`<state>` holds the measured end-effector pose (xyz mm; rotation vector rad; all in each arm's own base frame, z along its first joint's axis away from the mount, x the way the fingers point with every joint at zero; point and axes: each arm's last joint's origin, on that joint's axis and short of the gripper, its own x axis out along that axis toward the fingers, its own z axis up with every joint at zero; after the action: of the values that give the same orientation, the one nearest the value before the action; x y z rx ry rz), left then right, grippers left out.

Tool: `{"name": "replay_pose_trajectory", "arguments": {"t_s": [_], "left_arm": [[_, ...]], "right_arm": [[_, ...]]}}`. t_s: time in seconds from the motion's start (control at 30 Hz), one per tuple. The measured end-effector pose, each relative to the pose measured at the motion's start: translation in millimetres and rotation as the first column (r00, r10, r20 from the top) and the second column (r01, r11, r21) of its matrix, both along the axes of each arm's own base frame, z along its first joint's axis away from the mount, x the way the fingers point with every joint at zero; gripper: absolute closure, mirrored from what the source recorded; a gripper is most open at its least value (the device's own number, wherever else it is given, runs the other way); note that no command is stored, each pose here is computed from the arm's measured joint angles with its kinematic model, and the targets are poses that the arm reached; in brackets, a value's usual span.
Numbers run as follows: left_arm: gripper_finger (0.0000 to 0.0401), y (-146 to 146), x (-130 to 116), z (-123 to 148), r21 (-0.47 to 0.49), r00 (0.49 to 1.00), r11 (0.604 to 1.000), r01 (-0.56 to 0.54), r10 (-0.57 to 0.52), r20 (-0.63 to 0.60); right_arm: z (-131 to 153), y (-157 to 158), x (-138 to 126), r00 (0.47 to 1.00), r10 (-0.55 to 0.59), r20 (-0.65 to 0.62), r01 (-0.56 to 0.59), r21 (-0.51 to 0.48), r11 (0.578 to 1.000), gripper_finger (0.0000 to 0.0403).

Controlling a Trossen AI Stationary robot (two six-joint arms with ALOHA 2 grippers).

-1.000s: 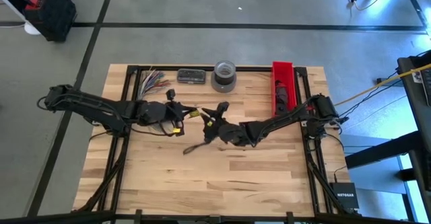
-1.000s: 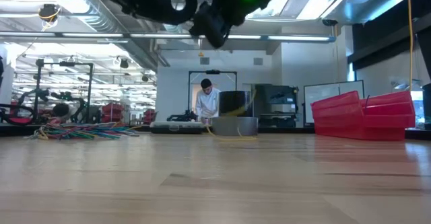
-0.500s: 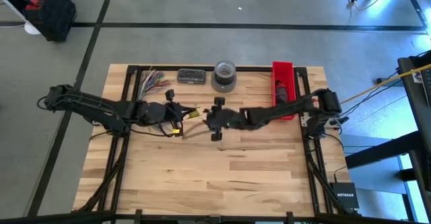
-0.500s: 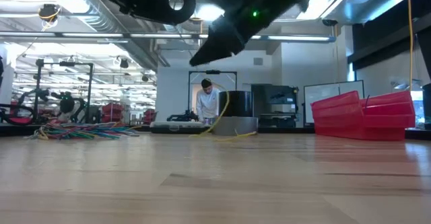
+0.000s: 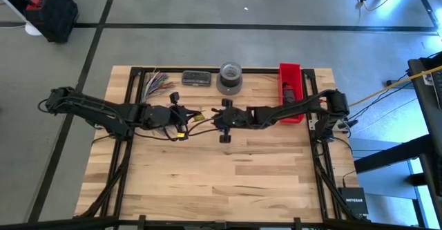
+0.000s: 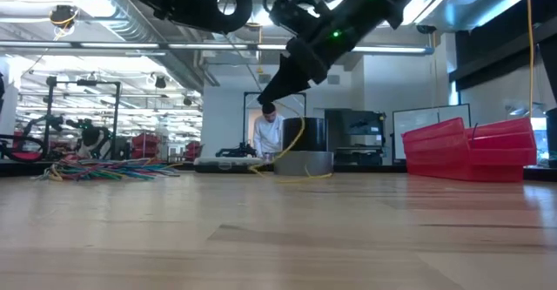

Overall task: Coil cords
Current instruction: Coil the yellow wire onto the spool

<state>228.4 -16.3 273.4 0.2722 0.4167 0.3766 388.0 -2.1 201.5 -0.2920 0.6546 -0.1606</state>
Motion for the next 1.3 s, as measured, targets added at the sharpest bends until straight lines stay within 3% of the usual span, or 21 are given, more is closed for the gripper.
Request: {"name": "replay_pose_trajectory", "arguments": {"t_s": [0.13, 0.27, 0.43, 0.87, 1.03, 1.3], "left_arm": [[0.0401, 0, 0, 0, 0.002, 1.0, 1.0, 0.0, 0.0, -0.002], [0.0401, 0, -1, -3, 0.039, 0.998, 0.999, 0.015, -0.013, -0.056], [0.0401, 0, -3, -8, 0.069, 0.992, 0.997, 0.03, -0.022, -0.122], [0.0401, 13, 1, -21, 0.068, 0.977, 0.997, -0.025, 0.039, -0.212], [0.0401, 22, 7, -29, 0.067, 0.969, 0.996, -0.066, 0.08, -0.236], [0.0401, 33, 24, -35, 0.024, 0.977, 0.99, -0.14, 0.142, -0.16]], "right_arm": [[11, -1, -9, 0.999, -0.018, -0.027, 0.017, -0.038, 0.999, 0.0389], [25, -3, -16, 0.996, -0.089, -0.002, 0.089, -0.064, 0.994, 0.0381], [36, 1, -19, 0.995, -0.093, 0.037, 0.095, -0.061, 0.994, 0.0395], [49, 12, -22, 0.977, -0.174, 0.126, 0.188, -0.107, 0.976, 0.0395], [55, 20, -19, 0.977, -0.109, 0.181, 0.122, -0.063, 0.99, 0.0398], [57, 27, -6, 0.948, -0.013, 0.319, -0.008, 0.063, 0.998, 0.0395]]}}
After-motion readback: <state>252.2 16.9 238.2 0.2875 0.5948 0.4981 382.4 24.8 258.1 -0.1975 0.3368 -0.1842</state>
